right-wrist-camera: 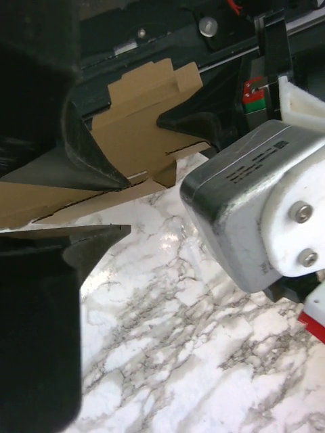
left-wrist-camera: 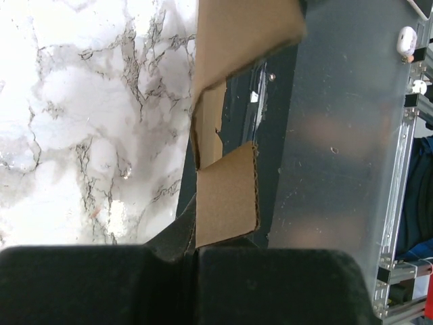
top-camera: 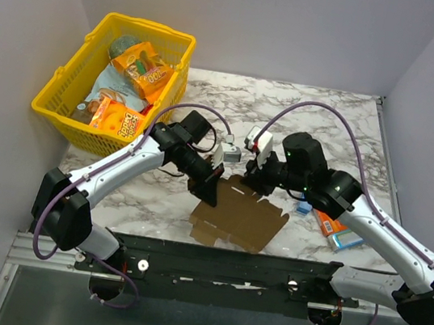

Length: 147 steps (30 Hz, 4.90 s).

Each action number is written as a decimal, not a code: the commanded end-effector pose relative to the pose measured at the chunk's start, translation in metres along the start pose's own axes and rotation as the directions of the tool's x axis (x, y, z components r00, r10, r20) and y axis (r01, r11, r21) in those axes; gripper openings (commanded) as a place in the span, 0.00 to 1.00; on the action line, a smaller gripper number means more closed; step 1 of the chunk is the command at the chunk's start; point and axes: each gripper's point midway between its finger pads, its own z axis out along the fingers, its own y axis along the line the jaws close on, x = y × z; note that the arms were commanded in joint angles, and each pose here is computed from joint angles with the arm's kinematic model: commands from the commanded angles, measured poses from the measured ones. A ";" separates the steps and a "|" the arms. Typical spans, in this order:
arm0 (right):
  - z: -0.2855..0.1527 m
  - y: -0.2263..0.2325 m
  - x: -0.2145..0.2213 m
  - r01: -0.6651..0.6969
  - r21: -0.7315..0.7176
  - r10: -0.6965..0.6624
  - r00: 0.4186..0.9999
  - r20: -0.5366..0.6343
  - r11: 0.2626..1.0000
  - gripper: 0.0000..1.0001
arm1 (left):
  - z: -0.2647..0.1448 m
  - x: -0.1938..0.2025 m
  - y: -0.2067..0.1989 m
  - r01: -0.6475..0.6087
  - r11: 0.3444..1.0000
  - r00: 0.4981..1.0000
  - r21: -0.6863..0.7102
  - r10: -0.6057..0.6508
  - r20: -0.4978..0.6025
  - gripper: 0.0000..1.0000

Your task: Fold the paper box

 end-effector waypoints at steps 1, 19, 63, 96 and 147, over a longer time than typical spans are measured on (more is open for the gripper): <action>0.007 -0.004 -0.006 0.006 0.030 -0.006 1.000 0.027 1.000 0.16 | -0.003 -0.010 -0.006 -0.038 0.999 0.999 0.009 0.038 0.015 0.10; 0.018 -0.070 0.060 -0.432 0.409 0.302 0.888 0.346 0.804 0.01 | -0.119 -0.075 0.099 0.247 0.736 0.869 -0.631 0.120 0.480 0.99; 0.031 -0.086 0.124 -0.580 0.457 0.415 0.810 0.415 0.674 0.01 | -0.030 -0.004 0.139 0.432 0.741 0.883 -0.514 -0.231 0.409 0.38; 0.053 -0.010 0.059 -0.074 0.013 0.072 0.988 0.134 0.997 0.70 | -0.019 -0.018 0.073 -0.028 0.933 0.975 -0.359 0.105 0.197 0.00; 0.081 -0.062 0.121 0.159 0.637 -0.074 0.985 -0.157 0.755 0.01 | -0.039 -0.001 0.129 0.565 0.710 0.699 -0.421 -0.140 0.701 0.85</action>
